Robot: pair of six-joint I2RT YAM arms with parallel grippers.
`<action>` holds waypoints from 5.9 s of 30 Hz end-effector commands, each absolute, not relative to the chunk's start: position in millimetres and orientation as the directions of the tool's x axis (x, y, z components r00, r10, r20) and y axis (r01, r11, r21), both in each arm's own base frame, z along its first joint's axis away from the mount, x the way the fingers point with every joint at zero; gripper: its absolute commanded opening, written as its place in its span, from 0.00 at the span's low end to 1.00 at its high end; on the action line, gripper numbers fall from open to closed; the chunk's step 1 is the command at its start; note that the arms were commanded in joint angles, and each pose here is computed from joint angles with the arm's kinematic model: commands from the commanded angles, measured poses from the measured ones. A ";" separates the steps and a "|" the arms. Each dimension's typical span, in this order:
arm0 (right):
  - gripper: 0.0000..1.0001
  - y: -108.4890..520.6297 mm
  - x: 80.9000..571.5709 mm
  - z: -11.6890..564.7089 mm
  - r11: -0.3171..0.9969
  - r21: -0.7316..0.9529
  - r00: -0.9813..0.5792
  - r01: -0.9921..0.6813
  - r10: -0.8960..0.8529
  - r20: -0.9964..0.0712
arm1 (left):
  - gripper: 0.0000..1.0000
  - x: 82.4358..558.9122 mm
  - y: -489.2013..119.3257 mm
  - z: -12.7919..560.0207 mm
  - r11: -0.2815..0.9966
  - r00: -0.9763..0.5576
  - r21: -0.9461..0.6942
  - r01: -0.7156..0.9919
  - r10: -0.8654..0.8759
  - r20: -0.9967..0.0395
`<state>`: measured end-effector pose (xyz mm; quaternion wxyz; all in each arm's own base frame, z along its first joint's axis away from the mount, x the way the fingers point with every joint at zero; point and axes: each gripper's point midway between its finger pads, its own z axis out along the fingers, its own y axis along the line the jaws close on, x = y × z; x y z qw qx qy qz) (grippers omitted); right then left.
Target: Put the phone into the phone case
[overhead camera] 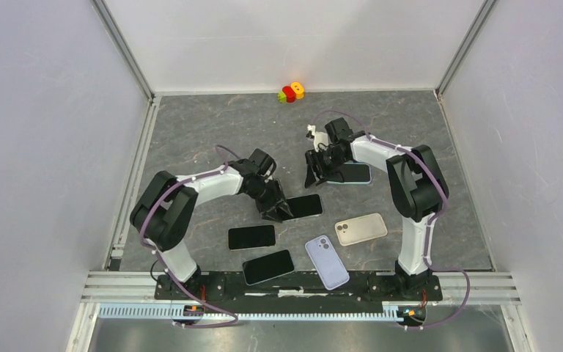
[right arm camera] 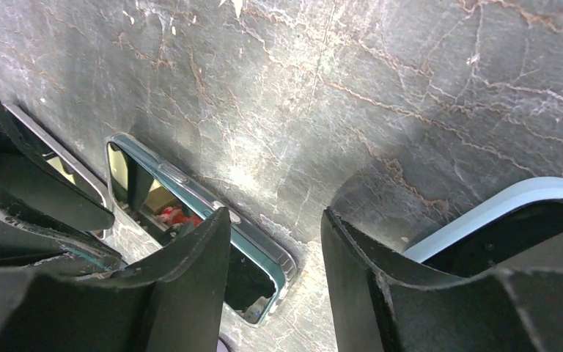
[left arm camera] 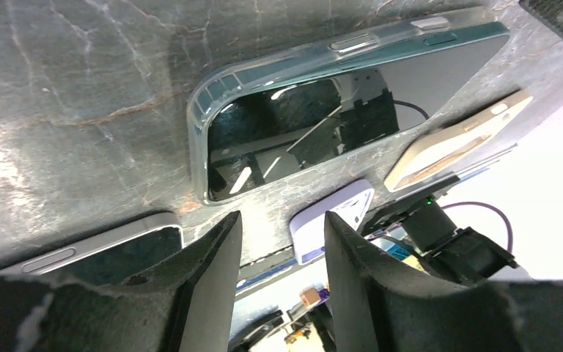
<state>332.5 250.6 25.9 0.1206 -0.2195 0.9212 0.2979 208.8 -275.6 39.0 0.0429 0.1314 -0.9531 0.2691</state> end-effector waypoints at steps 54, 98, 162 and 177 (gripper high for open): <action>0.54 220.9 260.4 -2.2 0.728 0.610 -0.950 -0.312 -0.259 -0.176 | 0.52 259.2 -291.3 3.2 0.784 -0.906 -0.456 -0.421 -0.382 0.180; 0.24 194.7 219.8 -21.3 0.764 0.609 -0.976 -0.213 -0.201 -0.089 | 0.18 224.9 -360.7 32.8 0.866 -0.997 -0.499 0.035 0.066 0.044; 0.50 217.3 179.1 -1.1 0.784 0.612 -0.981 -0.105 -0.182 0.066 | 0.50 249.7 -275.6 52.9 0.772 -0.965 -0.596 -0.220 -0.260 0.019; 0.51 262.4 242.2 -6.9 0.715 0.698 -0.998 -0.034 -0.067 0.020 | 0.50 247.1 -265.9 63.7 0.796 -0.967 -0.579 -0.180 -0.250 -0.044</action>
